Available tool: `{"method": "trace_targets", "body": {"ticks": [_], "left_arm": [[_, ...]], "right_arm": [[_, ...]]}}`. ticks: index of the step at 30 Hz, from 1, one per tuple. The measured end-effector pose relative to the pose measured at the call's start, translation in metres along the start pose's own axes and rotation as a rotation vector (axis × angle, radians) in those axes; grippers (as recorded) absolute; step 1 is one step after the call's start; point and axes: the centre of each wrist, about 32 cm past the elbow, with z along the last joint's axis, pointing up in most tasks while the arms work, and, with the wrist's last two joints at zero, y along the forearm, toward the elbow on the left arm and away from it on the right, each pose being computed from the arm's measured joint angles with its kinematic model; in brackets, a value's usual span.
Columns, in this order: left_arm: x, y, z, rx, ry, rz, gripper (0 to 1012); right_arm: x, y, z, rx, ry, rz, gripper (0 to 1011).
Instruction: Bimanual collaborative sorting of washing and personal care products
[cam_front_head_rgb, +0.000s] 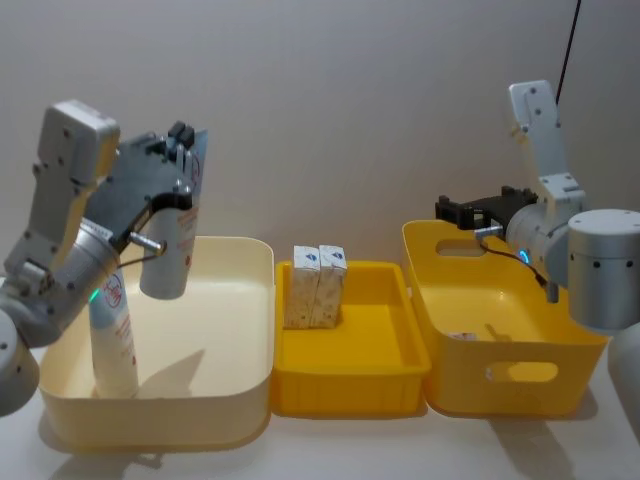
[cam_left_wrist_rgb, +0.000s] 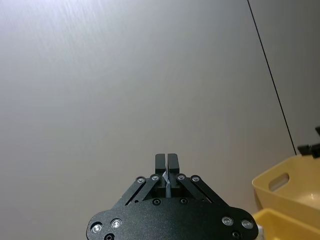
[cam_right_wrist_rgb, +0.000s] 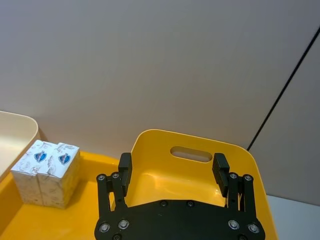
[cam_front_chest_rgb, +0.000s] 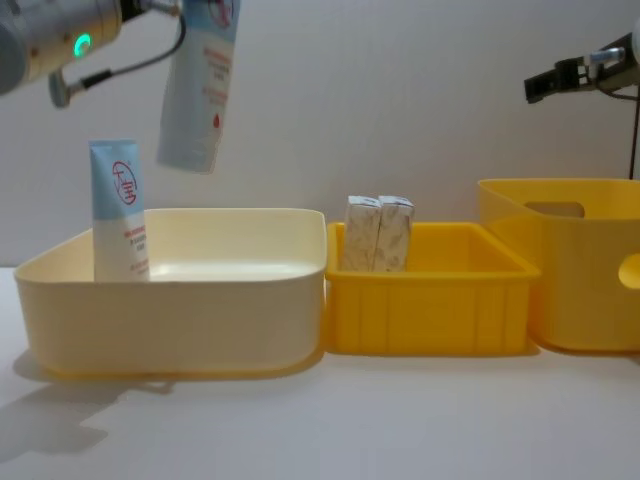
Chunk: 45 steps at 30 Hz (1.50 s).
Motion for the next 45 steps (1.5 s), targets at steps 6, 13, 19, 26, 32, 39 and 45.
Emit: {"method": "trace_targets", "body": {"ticks": [6, 13, 19, 26, 32, 39, 45], "left_arm": [[0.0044, -0.0094, 0.0092, -0.054, 0.023, 0.000, 34], [0.0060, -0.0168, 0.0149, -0.090, 0.053, 0.002, 34], [0.0037, -0.0211, 0.0156, -0.107, 0.086, 0.005, 34], [0.0013, -0.0242, 0.0149, -0.116, 0.113, 0.005, 35], [-0.0003, -0.0256, 0.0142, -0.120, 0.131, 0.008, 34], [-0.0017, -0.0255, 0.0129, -0.120, 0.145, 0.013, 34], [-0.0026, -0.0246, 0.0117, -0.119, 0.154, 0.018, 35]], "right_arm": [[-0.001, 0.000, -0.001, 0.000, -0.005, 0.063, 1001], [-0.001, -0.001, -0.001, 0.001, -0.007, 0.138, 1001], [-0.003, -0.001, -0.002, -0.001, -0.007, 0.240, 1001], [-0.004, 0.000, -0.002, -0.002, -0.006, 0.335, 1001], [-0.005, 0.002, -0.002, -0.004, -0.005, 0.437, 1001], [-0.006, 0.008, -0.002, -0.012, 0.003, 0.515, 1001], [-0.011, 0.014, -0.001, -0.016, 0.031, 0.550, 1001]]}}
